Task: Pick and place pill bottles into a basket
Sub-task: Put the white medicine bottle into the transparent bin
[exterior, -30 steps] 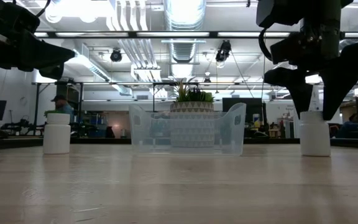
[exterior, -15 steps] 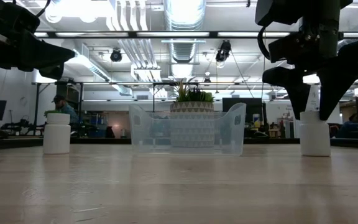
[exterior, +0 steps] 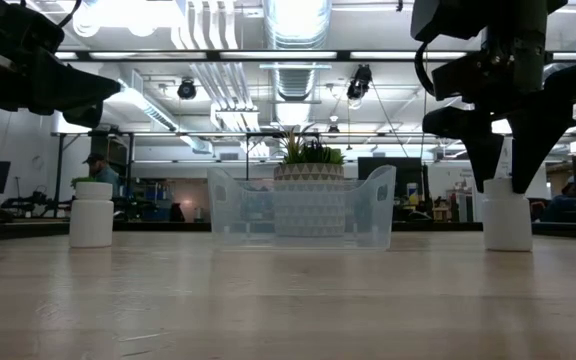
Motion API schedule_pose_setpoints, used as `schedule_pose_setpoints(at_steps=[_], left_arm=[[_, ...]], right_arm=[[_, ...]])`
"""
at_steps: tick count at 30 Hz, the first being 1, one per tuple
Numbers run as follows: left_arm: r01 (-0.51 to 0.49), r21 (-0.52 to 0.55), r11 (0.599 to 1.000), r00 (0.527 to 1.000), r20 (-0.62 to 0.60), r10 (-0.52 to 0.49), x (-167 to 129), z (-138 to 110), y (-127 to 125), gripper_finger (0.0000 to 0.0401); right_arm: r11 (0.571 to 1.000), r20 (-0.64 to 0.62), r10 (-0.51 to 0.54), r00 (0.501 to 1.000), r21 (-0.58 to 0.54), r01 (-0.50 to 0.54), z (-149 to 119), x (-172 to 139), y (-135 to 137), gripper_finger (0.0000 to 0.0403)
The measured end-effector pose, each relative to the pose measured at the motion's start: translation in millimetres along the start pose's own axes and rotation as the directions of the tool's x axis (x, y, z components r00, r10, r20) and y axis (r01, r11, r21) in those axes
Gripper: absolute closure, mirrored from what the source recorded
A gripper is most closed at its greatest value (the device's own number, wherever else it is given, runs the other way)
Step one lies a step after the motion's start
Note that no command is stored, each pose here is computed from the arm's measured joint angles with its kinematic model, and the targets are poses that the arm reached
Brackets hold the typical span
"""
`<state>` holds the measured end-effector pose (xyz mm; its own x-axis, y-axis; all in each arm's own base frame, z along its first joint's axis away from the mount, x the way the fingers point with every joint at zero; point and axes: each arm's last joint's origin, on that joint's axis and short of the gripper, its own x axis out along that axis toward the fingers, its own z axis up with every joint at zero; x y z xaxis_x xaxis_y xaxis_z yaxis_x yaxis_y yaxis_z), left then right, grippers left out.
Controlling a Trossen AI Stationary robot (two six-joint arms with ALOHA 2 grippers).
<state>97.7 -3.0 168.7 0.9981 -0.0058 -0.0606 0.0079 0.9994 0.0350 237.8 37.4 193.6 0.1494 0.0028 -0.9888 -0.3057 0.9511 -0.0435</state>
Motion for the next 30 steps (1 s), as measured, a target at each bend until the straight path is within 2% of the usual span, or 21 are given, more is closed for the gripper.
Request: schedule_pose_setpoints(at_steps=[16,30], left_arm=[[0.000,0.000,1.000,1.000,0.000,0.000,0,0,0,0.0389],[0.000,0.000,1.000,1.000,0.000,0.000,0,0,0,0.0389]], right_arm=[[1.000,-0.003,0.003,1.000,-0.003,-0.003,2,-4,0,0.0256],[1.000,0.076,-0.028,0.997,0.011,0.027,26,-61,-19,0.0256]])
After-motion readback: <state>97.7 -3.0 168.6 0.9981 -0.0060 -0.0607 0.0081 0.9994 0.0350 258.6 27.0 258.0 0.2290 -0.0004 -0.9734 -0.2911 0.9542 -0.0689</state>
